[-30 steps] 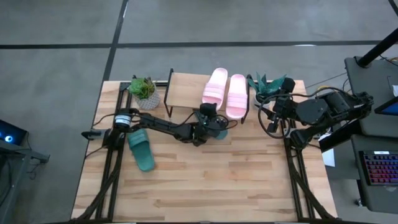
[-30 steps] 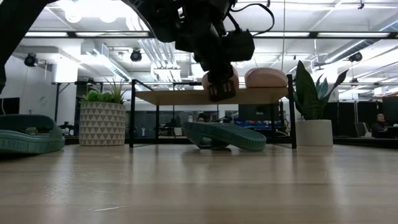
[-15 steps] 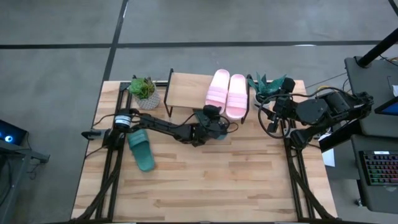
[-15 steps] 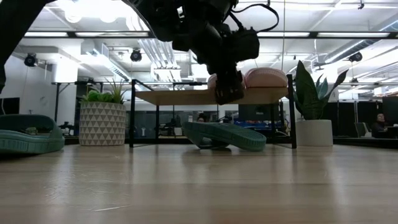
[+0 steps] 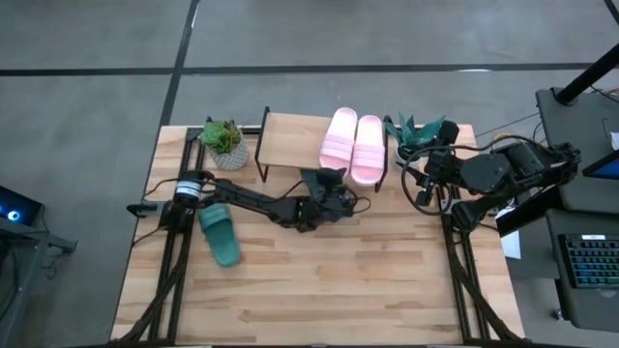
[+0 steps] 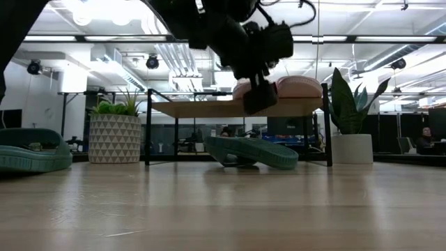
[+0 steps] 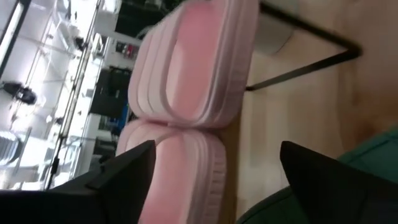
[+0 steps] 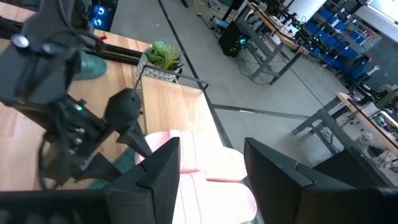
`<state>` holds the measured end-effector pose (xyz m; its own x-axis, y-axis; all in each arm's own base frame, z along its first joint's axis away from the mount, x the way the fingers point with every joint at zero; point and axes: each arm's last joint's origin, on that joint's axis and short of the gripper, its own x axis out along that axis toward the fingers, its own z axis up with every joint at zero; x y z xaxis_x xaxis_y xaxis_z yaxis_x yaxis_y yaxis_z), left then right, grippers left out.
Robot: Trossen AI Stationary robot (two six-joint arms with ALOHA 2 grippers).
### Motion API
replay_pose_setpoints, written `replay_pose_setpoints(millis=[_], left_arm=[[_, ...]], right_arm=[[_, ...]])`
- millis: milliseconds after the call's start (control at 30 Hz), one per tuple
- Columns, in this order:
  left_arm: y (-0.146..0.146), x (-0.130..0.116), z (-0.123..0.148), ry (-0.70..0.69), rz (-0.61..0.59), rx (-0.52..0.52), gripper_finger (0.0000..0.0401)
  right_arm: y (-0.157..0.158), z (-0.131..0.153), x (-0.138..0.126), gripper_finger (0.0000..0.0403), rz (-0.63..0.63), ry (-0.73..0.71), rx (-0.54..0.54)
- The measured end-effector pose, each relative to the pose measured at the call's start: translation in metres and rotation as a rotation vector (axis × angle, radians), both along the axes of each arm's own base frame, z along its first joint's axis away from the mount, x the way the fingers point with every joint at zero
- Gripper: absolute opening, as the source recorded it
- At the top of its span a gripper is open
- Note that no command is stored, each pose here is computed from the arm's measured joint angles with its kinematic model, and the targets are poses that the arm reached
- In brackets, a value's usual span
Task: Pick and place slides into the shelf
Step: Put the left blue slides on the shelf
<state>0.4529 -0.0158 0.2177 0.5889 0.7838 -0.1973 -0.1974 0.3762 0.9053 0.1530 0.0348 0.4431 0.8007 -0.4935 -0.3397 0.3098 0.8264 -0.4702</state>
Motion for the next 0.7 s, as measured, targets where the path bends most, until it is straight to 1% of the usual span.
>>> replay_pose_setpoints(millis=[267,367,433,500,633,700], left_arm=[[-0.032,-0.019,0.024,0.034,-0.092,-0.003,0.0333],[-0.043,-0.029,0.04,-0.009,-0.151,-0.045,0.0333],[-0.05,-0.04,0.052,-0.014,-0.212,-0.105,0.0334],[-0.057,-0.054,0.068,-0.035,-0.287,-0.201,0.0334],[-0.063,-0.087,0.1,-0.077,-0.413,-0.434,0.0334],[-0.062,-0.103,0.113,-0.093,-0.44,-0.542,0.0334]], right_arm=[[0.0,0.0,0.0,0.0169,0.0,0.001,0.0],[0.0,0.0,0.0,0.0168,0.0,0.001,-0.001],[0.0,0.0,0.0,0.0169,0.0,0.002,0.0],[0.0,0.0,0.0,0.0169,0.0,0.002,0.0],[0.0,-0.001,0.001,0.0166,0.0,0.005,0.0],[0.0,-0.001,0.001,0.0166,0.0,0.006,0.0]])
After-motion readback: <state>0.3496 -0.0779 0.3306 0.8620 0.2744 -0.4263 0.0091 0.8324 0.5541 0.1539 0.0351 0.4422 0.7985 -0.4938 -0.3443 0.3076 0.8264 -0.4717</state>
